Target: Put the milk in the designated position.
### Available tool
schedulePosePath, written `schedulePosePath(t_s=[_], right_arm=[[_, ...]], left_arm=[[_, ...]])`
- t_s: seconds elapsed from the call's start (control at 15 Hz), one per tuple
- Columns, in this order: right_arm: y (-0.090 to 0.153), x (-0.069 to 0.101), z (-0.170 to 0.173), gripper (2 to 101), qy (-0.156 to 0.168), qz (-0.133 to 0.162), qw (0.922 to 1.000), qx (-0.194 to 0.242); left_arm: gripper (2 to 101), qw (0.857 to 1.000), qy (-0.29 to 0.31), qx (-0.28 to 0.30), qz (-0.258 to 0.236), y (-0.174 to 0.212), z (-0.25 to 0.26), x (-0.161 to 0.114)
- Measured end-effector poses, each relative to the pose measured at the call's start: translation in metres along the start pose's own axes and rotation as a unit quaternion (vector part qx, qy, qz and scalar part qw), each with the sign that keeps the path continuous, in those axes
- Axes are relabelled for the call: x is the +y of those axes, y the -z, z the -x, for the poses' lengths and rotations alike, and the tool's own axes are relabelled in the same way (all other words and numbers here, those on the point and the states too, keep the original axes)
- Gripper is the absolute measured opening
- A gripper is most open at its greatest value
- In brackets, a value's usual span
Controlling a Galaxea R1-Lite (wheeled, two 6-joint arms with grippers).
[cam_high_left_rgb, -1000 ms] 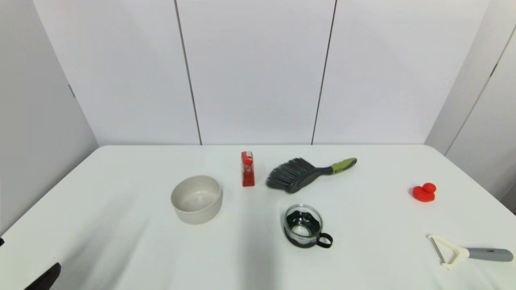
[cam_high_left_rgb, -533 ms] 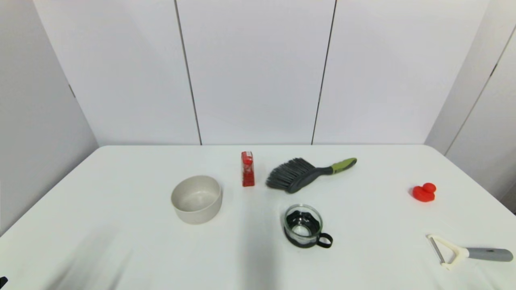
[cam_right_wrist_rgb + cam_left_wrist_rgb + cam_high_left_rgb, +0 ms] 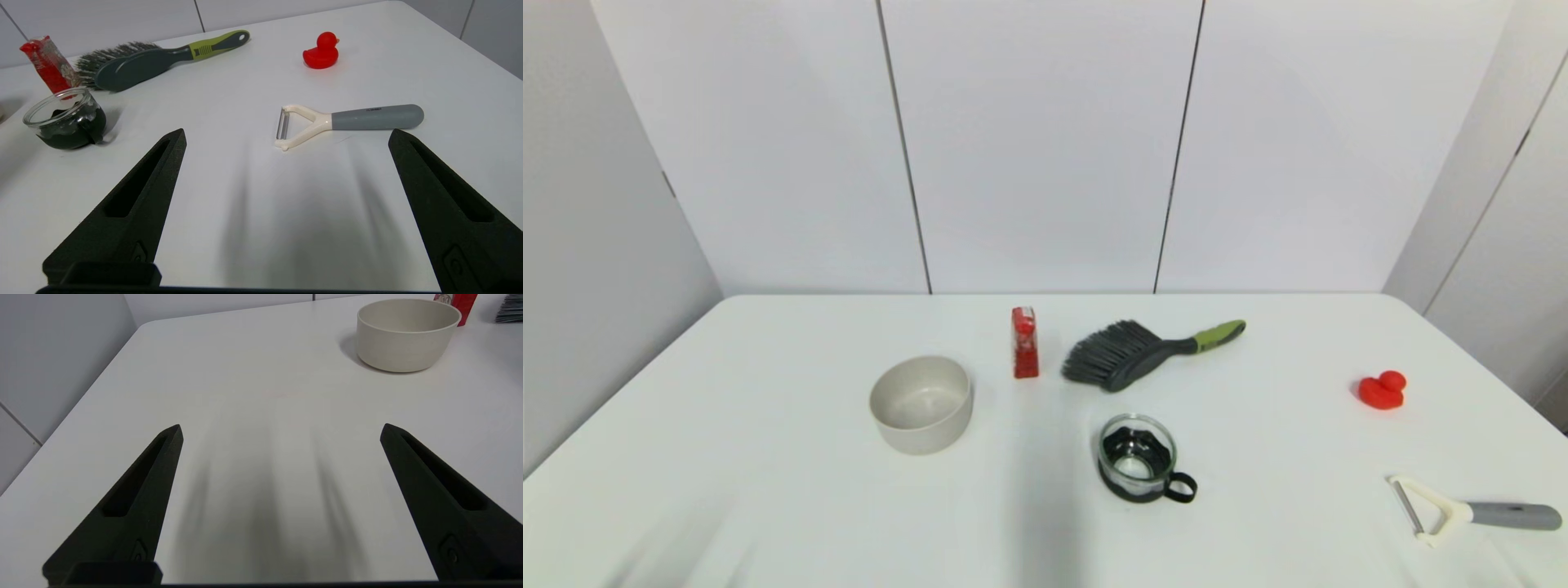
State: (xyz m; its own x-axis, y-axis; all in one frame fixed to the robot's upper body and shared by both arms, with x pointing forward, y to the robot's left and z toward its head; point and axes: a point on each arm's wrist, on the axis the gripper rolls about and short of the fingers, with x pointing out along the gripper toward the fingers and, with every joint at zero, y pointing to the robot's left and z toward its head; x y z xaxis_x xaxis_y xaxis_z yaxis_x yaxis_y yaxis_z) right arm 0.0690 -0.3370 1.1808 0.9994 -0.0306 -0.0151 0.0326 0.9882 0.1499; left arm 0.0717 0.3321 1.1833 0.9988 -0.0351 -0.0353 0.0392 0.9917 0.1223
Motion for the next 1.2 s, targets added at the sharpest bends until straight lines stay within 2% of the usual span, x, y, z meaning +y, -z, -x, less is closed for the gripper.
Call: schedulePosePath(t_s=[0.53, 1.2], right_arm=[[0.0000, 0.0000, 0.0000, 98.0, 0.000, 0.000, 1.0000, 0.000], [0.0000, 0.0000, 0.0000, 98.0, 0.000, 0.005, 1.0000, 0.000]], left_arm=[[97.8, 1.000, -0.002, -0.015, 0.021, 0.0015, 0.0026, -0.0001], [97.8, 1.000, -0.002, -0.016, 0.022, 0.0015, 0.0026, -0.0001]])
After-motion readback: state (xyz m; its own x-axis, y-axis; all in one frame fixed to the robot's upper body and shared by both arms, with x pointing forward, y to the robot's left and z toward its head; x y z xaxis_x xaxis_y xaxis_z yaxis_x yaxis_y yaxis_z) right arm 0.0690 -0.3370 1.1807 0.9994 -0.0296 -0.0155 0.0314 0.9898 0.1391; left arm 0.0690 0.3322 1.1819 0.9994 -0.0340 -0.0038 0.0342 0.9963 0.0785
